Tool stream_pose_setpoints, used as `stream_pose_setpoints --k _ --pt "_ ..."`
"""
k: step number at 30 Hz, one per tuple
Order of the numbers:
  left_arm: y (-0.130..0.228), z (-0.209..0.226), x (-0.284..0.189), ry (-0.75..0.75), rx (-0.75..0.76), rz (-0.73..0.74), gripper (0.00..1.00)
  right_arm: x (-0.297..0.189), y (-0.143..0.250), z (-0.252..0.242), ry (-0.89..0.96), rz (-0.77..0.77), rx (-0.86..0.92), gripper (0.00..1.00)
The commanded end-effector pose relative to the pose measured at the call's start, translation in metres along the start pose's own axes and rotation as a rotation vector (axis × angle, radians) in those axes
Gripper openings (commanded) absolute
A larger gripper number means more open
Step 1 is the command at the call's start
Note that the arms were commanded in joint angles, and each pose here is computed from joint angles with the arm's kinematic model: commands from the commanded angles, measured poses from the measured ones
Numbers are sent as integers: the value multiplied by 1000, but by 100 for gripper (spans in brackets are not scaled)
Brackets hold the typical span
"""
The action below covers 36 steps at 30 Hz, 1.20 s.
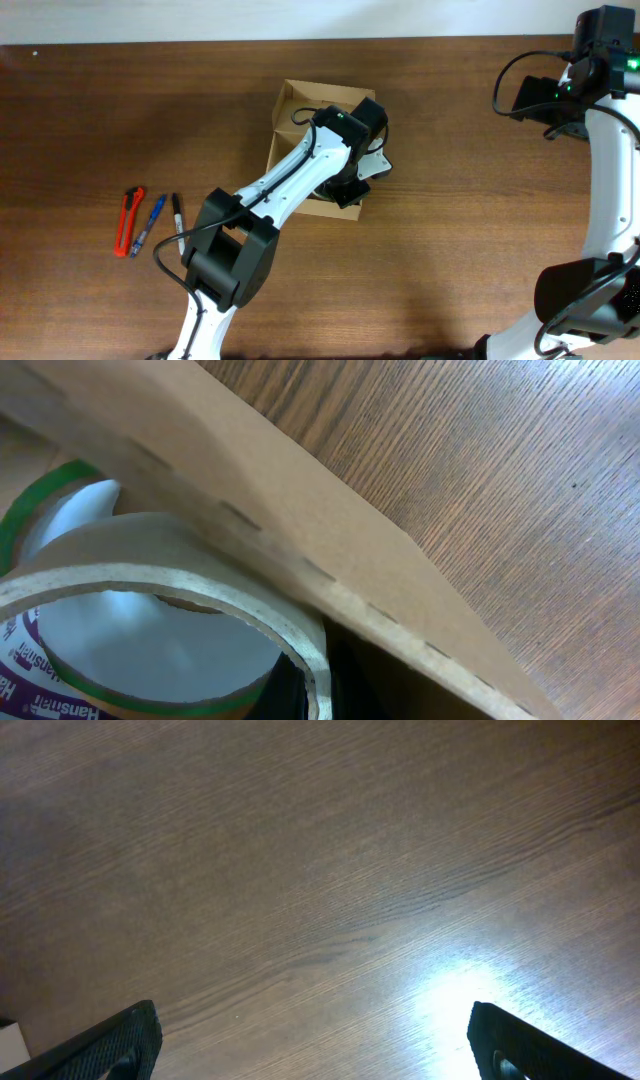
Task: Pack container
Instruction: 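Lower the masking tape into the box and open the left gripper, then withdraw the left gripper from the box toward the red box cutter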
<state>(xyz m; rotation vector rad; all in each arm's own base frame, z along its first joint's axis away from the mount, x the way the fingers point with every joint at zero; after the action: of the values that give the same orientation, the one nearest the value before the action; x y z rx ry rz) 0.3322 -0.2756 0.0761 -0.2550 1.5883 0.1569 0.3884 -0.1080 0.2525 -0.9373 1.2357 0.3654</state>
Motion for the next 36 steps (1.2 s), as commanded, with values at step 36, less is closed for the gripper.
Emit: stream_pose_setpoints --k 36 --pt "-15 15 -16 -105 44 -10 24 -12 -4 0 -18 -32 3 99"
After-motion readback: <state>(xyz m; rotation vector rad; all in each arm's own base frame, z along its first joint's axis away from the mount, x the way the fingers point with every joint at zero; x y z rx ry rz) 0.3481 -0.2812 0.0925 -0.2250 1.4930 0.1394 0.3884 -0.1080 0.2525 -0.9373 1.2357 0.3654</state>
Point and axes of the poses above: each gripper's point midway between its finger pads, its own x axis out along the fingers, its own z axis along the line the jaws close on, y = z × x, the point moved 2 cm from there along -x, back along the fingers, and after that the axes turned 15 degrees about x, right-handed, at the moved point
